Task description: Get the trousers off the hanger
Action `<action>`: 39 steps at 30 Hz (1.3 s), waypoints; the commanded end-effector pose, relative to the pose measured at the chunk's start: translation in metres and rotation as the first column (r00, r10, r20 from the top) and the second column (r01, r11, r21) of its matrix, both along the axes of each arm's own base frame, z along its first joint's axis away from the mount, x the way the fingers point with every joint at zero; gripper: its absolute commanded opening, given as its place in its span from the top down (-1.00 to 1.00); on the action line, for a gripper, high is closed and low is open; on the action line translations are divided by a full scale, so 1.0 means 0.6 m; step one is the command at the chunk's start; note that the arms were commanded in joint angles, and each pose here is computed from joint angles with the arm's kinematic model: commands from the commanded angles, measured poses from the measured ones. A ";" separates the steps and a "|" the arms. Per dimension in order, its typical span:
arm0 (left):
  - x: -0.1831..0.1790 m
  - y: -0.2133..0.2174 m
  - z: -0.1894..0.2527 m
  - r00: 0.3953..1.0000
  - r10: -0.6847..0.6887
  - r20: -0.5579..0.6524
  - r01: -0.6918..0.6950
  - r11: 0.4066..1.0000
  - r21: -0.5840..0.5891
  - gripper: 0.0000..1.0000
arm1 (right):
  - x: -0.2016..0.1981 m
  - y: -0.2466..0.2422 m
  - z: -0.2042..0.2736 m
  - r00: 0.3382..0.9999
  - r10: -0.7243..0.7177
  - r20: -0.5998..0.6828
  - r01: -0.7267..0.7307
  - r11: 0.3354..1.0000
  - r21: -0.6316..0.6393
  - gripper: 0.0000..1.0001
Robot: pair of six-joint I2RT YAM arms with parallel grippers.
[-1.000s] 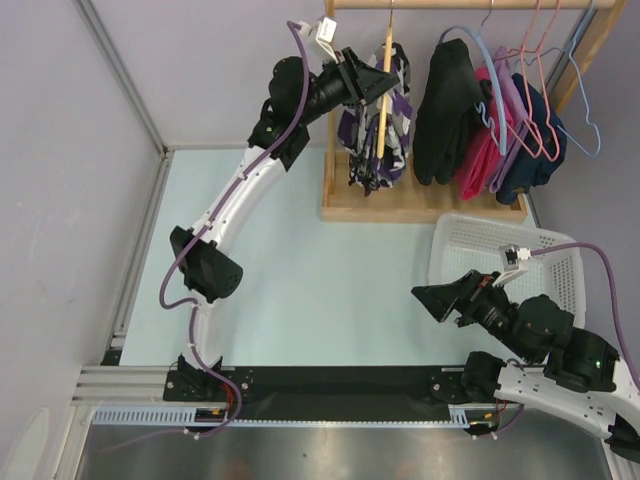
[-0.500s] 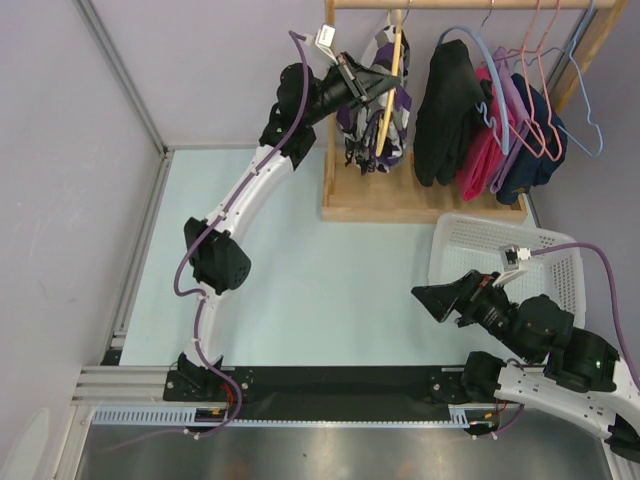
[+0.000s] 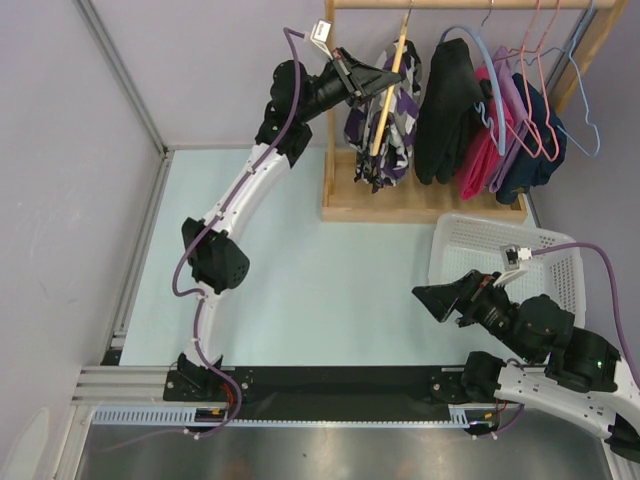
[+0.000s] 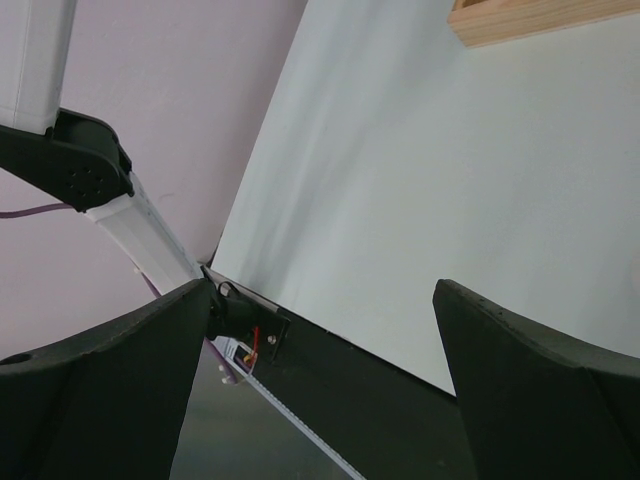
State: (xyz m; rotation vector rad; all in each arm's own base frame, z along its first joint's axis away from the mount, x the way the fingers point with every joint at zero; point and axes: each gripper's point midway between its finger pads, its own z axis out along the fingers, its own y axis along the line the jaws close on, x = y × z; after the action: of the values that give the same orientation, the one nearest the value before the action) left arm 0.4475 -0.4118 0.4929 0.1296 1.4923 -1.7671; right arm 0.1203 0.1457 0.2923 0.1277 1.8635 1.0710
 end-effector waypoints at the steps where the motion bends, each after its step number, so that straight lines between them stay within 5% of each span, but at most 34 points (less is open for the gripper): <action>1: -0.203 0.114 0.281 0.886 0.043 0.462 0.074 0.970 -0.232 1.00 | 0.001 -0.009 0.033 0.999 -0.012 0.030 0.012 1.000 0.020 -0.99; 14: -0.298 0.148 0.332 0.866 -0.002 0.500 0.139 0.961 -0.237 1.00 | 0.009 0.002 0.031 1.000 -0.015 0.024 0.016 1.000 -0.021 -0.99; 19: -0.335 0.144 0.289 0.902 -0.046 0.429 0.131 0.977 -0.170 0.99 | 0.018 0.026 0.017 0.999 0.016 0.029 -0.012 0.992 -0.129 -1.00; 31: -0.476 0.255 0.184 0.944 0.122 0.306 -0.082 0.987 -0.140 1.00 | 0.039 0.076 -0.025 0.991 0.116 0.060 -0.087 0.929 -0.359 -0.99; 39: -0.483 0.313 0.124 0.927 0.300 0.226 -0.286 0.954 -0.095 1.00 | 0.034 0.140 0.021 0.946 0.271 0.178 -0.196 0.915 -0.353 -1.00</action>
State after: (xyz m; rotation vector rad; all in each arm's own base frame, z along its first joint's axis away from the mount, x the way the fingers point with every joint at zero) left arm 0.1566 -0.2678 0.5122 0.1362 1.5331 -1.6507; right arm 0.1409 0.2062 0.2615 -0.3244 2.0096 0.7655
